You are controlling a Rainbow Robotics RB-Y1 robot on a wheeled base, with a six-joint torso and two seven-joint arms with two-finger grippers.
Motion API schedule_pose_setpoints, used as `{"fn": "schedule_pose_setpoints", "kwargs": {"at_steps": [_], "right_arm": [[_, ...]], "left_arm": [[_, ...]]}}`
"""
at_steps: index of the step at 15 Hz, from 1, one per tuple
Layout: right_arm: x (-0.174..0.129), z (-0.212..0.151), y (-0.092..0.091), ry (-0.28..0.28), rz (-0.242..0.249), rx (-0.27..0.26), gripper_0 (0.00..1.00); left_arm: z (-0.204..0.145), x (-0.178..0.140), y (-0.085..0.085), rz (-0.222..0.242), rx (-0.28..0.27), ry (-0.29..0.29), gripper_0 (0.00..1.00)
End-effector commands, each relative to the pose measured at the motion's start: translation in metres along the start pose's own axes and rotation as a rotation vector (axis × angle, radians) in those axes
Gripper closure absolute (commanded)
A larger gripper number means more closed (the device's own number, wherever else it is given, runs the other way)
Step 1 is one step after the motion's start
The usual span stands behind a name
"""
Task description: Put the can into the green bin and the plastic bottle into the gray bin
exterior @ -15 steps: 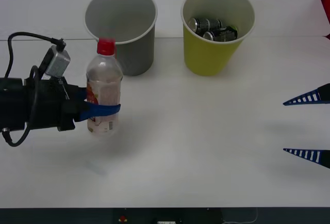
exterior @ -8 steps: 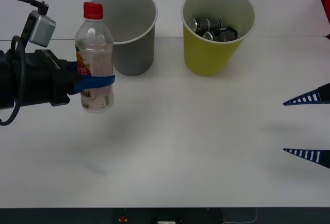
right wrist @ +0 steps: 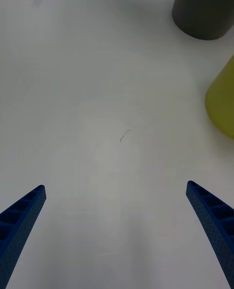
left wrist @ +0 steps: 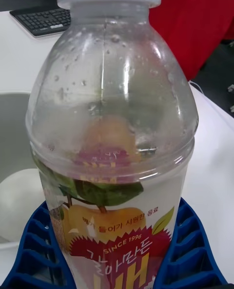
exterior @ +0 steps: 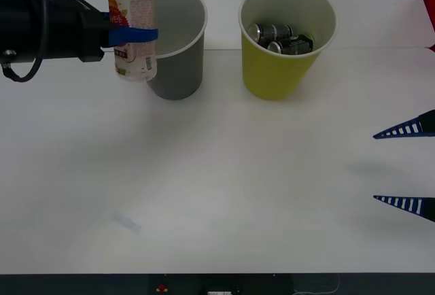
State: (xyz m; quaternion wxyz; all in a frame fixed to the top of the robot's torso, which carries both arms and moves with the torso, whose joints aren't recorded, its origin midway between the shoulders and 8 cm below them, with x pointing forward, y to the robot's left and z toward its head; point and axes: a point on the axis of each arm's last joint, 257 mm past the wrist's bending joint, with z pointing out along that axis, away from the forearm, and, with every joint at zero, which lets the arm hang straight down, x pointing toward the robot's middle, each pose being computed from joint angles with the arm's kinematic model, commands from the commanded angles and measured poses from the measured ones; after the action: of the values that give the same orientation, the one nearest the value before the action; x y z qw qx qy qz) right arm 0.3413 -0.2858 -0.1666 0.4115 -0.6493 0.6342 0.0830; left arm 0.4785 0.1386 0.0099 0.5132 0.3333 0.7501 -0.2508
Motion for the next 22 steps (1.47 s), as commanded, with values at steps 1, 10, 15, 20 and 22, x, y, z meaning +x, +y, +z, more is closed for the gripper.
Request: {"fn": "schedule_pose_setpoints", "kwargs": {"at_steps": [1, 10, 15, 20, 22], "right_arm": [[0.0, 0.0, 0.0, 0.0, 0.0, 0.0, 0.0], [0.0, 0.0, 0.0, 0.0, 0.0, 0.0, 0.0], [0.0, 0.0, 0.0, 0.0, 0.0, 0.0, 0.0], [0.0, 0.0, 0.0, 0.0, 0.0, 0.0, 0.0], [0.0, 0.0, 0.0, 0.0, 0.0, 0.0, 0.0]], "left_arm": [[0.01, -0.022, 0.03, 0.059, -0.075, 0.004, 1.0], [0.055, -0.051, 0.094, 0.124, -0.19, 0.076, 1.0], [0.062, -0.048, 0.096, 0.152, -0.191, 0.094, 0.31], [0.061, -0.044, 0.087, 0.23, -0.162, 0.118, 0.0], [0.054, -0.045, 0.083, 0.266, -0.134, 0.112, 0.0]]}}
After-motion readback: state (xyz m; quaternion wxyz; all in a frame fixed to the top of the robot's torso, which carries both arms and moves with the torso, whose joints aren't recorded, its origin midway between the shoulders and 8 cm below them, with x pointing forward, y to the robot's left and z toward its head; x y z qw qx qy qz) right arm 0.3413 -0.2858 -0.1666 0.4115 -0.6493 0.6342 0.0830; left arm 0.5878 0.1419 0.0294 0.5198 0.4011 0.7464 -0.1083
